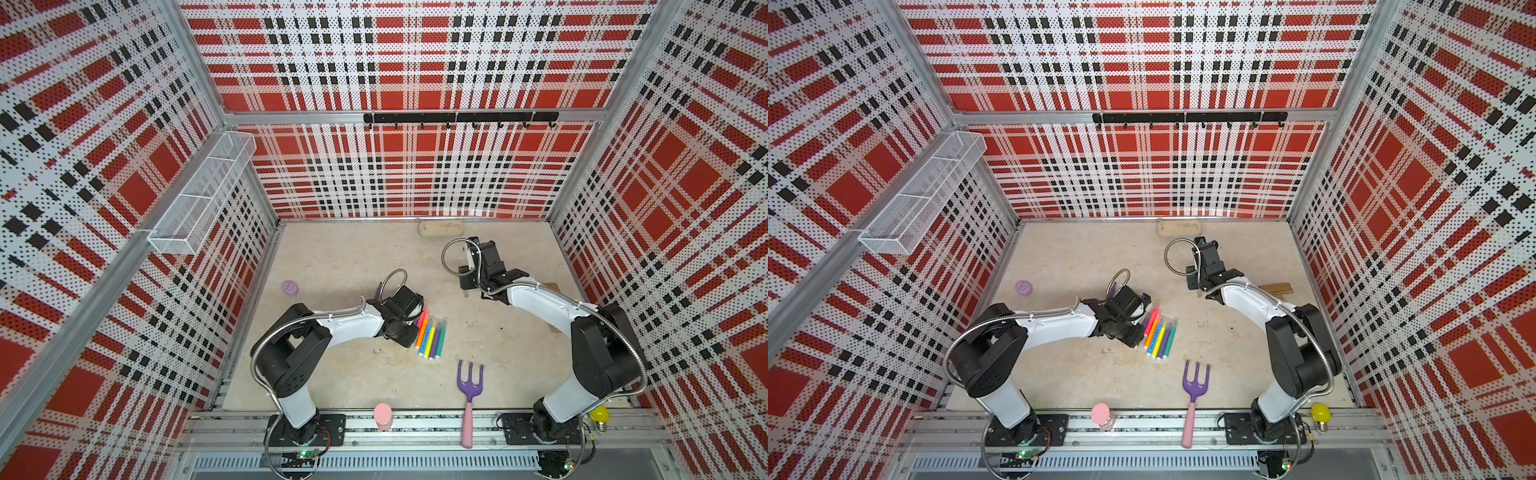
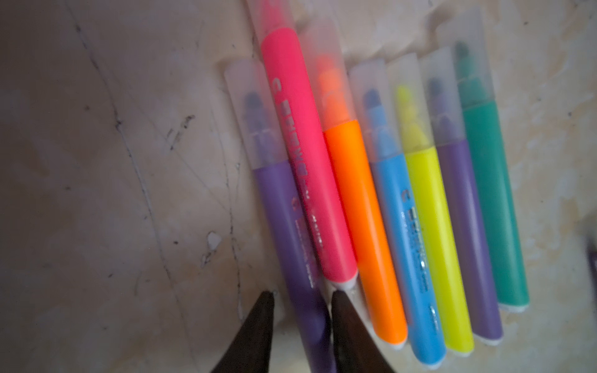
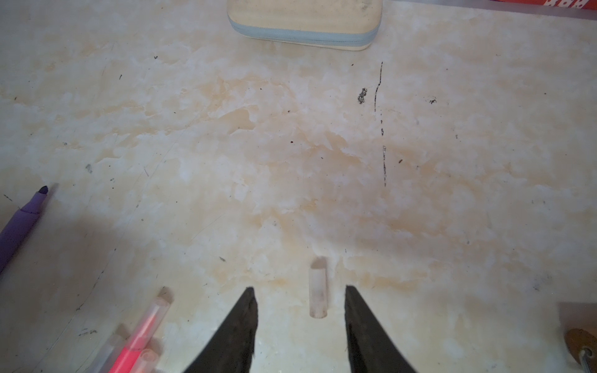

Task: Remove pen caps from pens
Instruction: Pick up the pen from the center of the table.

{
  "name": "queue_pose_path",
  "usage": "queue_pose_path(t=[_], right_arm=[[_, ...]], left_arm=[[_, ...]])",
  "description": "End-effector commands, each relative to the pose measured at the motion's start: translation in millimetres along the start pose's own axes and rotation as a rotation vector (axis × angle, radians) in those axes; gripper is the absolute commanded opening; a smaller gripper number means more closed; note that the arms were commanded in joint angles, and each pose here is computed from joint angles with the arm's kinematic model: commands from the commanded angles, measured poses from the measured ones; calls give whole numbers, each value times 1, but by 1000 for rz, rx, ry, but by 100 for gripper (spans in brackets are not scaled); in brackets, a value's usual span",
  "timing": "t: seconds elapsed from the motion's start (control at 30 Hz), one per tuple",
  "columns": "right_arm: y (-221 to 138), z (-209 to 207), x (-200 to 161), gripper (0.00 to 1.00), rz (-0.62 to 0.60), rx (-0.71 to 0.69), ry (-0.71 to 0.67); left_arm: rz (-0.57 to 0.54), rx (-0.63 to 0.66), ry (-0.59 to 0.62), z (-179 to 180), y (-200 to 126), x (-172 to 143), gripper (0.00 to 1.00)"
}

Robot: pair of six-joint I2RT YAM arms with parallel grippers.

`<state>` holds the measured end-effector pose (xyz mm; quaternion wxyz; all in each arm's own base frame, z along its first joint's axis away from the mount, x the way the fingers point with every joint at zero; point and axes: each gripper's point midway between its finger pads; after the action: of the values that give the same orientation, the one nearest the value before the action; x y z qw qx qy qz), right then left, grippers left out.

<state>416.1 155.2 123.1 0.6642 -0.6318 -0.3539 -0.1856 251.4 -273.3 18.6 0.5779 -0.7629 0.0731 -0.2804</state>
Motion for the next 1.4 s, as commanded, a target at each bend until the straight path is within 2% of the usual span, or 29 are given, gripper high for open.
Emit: queue_pose_path(t=[0.0,0.37,0.5,0.6,0.67,0.73,0.83,0.9,1.07,1.23,1.37], right_arm=[[-6,1,17,48,-67,1,6],[-8,1,24,49,-88,4,9],[-8,6,27,50,-106,30,9],[-11,12,31,50,-127,77,20],[-17,28,37,51,-176,170,38],[-31,51,46,51,-261,326,59],[-62,87,60,52,-399,593,101],[-79,100,66,54,-463,713,133],[-111,118,75,64,-551,901,184],[-128,143,77,66,-558,1031,189],[-128,161,72,65,-530,1091,201]], left_arm=[[118,56,-5,11,11,-32,33],[171,94,-2,16,19,-43,14],[95,83,-75,31,8,-30,10],[-27,87,-144,46,-15,-5,8],[-147,59,-179,50,-36,15,8],[-260,-4,-189,45,-57,33,8],[-399,-101,-160,31,-86,51,7],[-467,-157,-141,23,-102,58,6],[-547,-226,-153,19,-124,62,4],[-598,-260,-146,14,-133,69,3],[-645,-285,-146,11,-140,78,2]])
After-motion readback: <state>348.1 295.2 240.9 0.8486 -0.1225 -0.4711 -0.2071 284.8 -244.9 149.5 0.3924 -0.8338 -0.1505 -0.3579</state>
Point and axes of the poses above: each gripper's point midway between its finger pads, its own y axis out along the fingers, its own z axis along the line the jaws close on, x = y × z, and after that the axes turned 5 degrees about -y, right-handed
